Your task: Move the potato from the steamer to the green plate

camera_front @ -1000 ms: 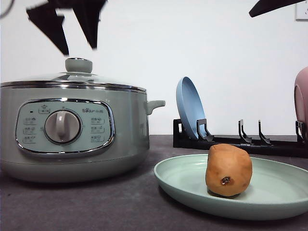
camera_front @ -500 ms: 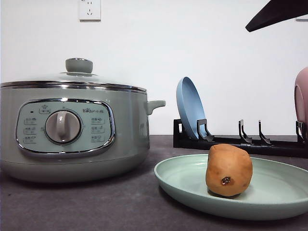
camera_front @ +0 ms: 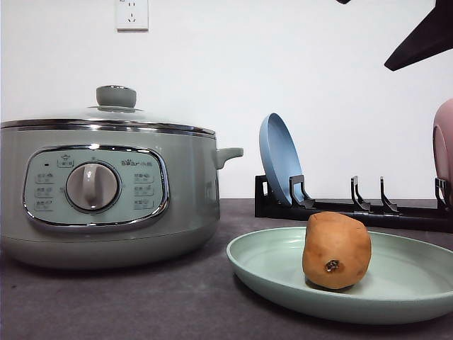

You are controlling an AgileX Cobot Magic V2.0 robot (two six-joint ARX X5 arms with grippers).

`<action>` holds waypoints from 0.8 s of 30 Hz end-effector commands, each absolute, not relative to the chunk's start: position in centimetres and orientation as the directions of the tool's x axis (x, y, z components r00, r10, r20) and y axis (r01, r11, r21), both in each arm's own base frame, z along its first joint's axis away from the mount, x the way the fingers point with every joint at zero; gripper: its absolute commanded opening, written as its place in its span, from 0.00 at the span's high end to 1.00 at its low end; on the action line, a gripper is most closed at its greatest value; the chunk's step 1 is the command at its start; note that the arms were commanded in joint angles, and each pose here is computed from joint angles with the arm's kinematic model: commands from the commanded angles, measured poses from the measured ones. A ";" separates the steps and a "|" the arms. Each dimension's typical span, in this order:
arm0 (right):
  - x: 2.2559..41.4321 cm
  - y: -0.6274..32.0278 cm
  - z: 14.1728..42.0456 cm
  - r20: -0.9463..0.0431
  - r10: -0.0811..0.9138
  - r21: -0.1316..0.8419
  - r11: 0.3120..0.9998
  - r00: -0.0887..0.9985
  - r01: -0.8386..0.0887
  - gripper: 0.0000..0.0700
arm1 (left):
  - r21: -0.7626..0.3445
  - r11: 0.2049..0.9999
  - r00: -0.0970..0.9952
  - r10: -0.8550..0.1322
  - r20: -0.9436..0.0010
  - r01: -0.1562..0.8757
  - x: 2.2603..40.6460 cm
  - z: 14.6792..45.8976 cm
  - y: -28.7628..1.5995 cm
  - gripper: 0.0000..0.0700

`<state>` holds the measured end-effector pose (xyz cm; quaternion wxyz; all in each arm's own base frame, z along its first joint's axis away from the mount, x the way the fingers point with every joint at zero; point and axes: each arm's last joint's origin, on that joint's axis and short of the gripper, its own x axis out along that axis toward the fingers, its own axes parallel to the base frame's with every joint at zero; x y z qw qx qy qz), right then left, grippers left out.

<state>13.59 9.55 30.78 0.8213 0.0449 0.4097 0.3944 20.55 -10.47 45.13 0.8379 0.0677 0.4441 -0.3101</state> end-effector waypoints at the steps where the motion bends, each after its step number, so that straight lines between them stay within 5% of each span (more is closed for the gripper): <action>1: 13.7 9.7 31.2 -0.629 0.692 0.404 0.681 0.354 -0.611 0.23 | -0.170 0.795 0.405 -0.465 -0.787 0.582 20.3 45.6 -10.5 0.37; 3: 13.7 9.7 31.2 -0.629 0.691 0.402 0.680 0.354 -0.613 0.42 | -0.170 0.795 0.405 -0.465 -0.787 0.582 20.3 45.6 -10.5 0.58; 6: 13.7 9.7 31.2 -0.629 0.691 0.394 0.678 0.355 -0.621 0.93 | -0.169 0.795 0.405 -0.465 -0.787 0.582 20.3 45.6 -10.5 0.97; 7: 13.7 9.7 31.2 -0.629 0.691 0.391 0.676 0.355 -0.625 0.99 | -0.169 0.795 0.406 -0.465 -0.787 0.582 20.3 45.6 -10.5 1.00; 24: 13.7 9.7 31.2 -0.628 0.692 0.382 0.672 0.355 -0.634 1.00 | -0.165 0.794 0.422 -0.472 -0.774 0.585 20.4 45.7 -10.6 1.00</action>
